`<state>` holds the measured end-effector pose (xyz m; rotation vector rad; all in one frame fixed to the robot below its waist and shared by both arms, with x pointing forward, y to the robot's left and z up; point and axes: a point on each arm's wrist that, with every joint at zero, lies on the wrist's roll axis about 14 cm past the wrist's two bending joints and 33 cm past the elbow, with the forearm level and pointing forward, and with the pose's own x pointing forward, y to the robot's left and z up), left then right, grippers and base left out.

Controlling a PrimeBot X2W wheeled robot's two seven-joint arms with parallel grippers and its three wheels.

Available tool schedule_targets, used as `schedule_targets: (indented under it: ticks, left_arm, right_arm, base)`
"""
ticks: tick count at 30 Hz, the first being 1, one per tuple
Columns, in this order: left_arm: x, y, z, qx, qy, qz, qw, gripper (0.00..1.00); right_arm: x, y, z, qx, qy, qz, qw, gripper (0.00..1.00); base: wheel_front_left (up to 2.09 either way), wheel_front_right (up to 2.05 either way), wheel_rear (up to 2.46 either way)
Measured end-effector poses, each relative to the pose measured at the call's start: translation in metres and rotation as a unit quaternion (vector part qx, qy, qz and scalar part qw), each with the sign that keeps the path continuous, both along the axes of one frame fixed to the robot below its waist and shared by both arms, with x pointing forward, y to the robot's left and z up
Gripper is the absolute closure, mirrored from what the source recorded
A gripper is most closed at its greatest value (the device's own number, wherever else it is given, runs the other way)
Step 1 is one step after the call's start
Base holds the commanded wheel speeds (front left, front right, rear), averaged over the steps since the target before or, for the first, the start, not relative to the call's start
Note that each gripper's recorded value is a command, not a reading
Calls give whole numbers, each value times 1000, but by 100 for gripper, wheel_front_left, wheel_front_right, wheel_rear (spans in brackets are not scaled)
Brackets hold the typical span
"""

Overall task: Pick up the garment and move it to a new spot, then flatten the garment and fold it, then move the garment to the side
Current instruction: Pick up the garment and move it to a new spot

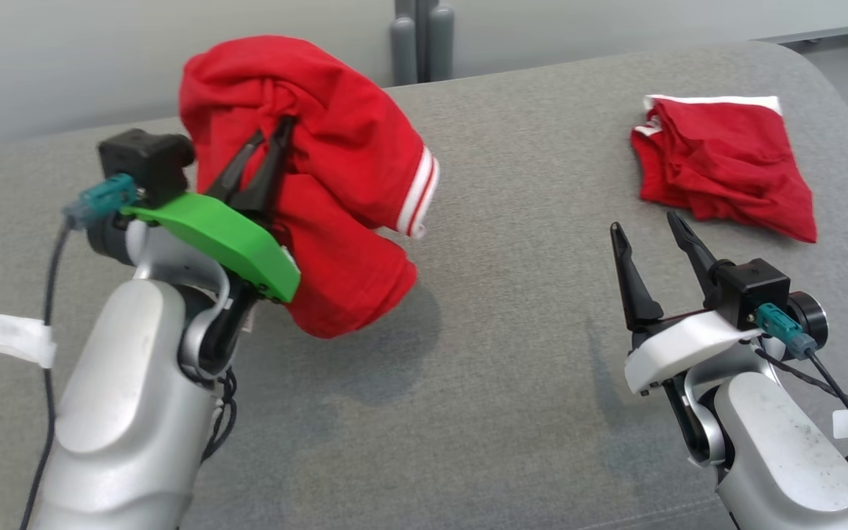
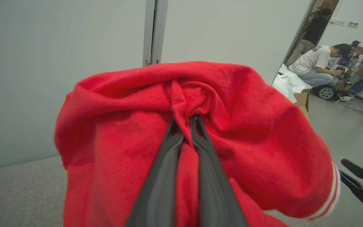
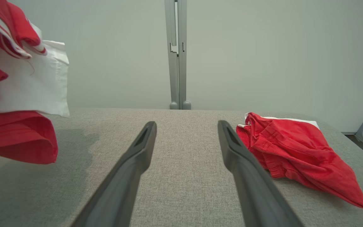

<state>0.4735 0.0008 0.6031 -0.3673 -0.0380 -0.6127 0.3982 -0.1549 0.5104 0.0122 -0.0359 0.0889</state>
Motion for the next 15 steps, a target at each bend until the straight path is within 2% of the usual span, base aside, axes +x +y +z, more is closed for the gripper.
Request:
schedule_targets:
  ticks: [10,15]
  left_arm:
    - [-21,-59,-29,56,-11,-77,995,100]
    - [-46,-78,-92,108,42,-119,986,100]
  right_arm:
    - [-12,-6,-6,5,10,-7,1000,0]
    - [-12,-11,-19,5,31,-11,999,0]
  base:
    - [0,0,0]
    - [0,0,0]
